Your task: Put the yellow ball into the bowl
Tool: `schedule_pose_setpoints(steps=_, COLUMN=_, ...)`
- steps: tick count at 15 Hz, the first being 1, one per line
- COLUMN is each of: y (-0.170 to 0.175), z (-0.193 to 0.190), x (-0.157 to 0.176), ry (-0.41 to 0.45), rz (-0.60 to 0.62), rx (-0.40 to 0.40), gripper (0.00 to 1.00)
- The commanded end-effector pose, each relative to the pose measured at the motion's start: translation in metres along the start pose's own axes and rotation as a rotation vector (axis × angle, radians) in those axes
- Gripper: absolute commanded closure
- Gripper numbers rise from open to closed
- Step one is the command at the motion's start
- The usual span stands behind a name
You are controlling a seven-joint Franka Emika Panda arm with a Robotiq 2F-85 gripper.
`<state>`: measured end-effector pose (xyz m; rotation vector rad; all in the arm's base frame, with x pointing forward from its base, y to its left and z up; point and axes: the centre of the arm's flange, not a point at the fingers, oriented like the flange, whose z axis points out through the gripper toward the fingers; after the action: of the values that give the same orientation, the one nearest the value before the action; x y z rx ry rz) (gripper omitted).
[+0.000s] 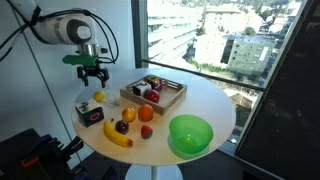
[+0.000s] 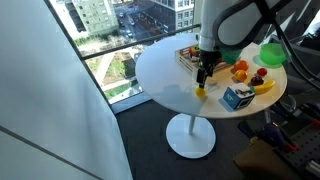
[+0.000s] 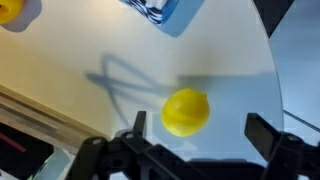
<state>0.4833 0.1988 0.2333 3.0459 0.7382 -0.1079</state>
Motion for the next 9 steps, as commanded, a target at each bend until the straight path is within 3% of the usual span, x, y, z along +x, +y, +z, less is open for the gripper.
schedule_pose_setpoints(steps=1, y=0.000, z=0.009, x=0.003, ry=0.033, rz=-0.002, rx=-0.015, gripper=0.00)
schedule_pose_setpoints(steps=9, y=0.000, z=0.034, x=0.006, ry=0.037, rz=-0.013, rx=-0.020, gripper=0.00)
